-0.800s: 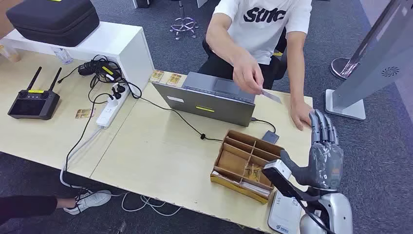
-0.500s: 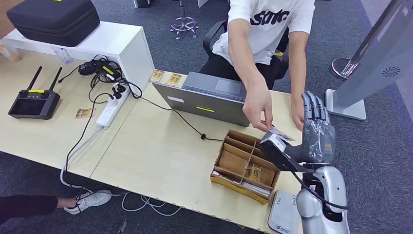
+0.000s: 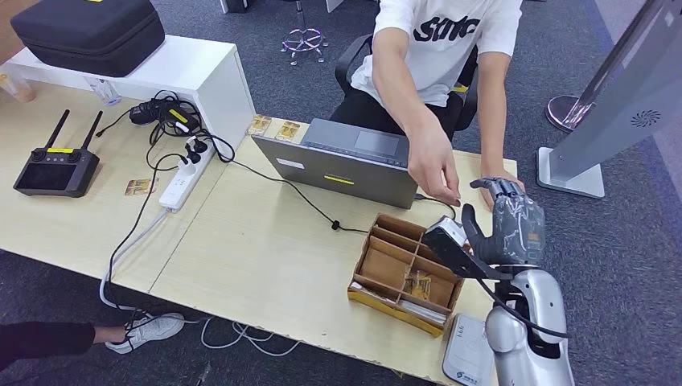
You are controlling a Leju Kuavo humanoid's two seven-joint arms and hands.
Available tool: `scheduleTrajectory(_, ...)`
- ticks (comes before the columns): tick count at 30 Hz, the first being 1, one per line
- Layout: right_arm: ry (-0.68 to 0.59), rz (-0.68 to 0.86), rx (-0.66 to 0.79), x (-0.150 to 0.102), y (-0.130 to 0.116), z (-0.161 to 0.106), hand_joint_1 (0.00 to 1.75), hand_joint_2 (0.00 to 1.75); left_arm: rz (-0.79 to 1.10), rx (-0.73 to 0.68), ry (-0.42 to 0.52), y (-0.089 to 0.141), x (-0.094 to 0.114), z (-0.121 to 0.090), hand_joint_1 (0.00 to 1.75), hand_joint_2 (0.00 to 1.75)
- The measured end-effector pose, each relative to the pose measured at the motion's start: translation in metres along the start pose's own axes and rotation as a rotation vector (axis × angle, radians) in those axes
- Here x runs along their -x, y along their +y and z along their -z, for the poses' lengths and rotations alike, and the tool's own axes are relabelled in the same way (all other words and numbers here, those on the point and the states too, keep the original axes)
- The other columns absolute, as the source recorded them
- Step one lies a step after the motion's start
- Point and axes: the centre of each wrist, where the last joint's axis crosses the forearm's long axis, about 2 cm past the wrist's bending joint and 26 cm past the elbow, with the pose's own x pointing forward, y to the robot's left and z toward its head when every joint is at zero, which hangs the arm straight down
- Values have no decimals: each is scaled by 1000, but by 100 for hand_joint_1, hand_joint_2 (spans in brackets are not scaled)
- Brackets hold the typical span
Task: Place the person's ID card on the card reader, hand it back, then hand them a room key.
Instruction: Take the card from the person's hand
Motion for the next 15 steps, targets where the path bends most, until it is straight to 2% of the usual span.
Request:
scheduleTrajectory(10, -11, 41, 12, 2, 0, -4, 175, 175, 12, -2, -3, 0, 0, 0, 0, 175)
scheduleTrajectory(15, 8, 149, 41, 7, -3, -31, 175, 175, 1, -10, -6, -2, 3, -1, 0, 175)
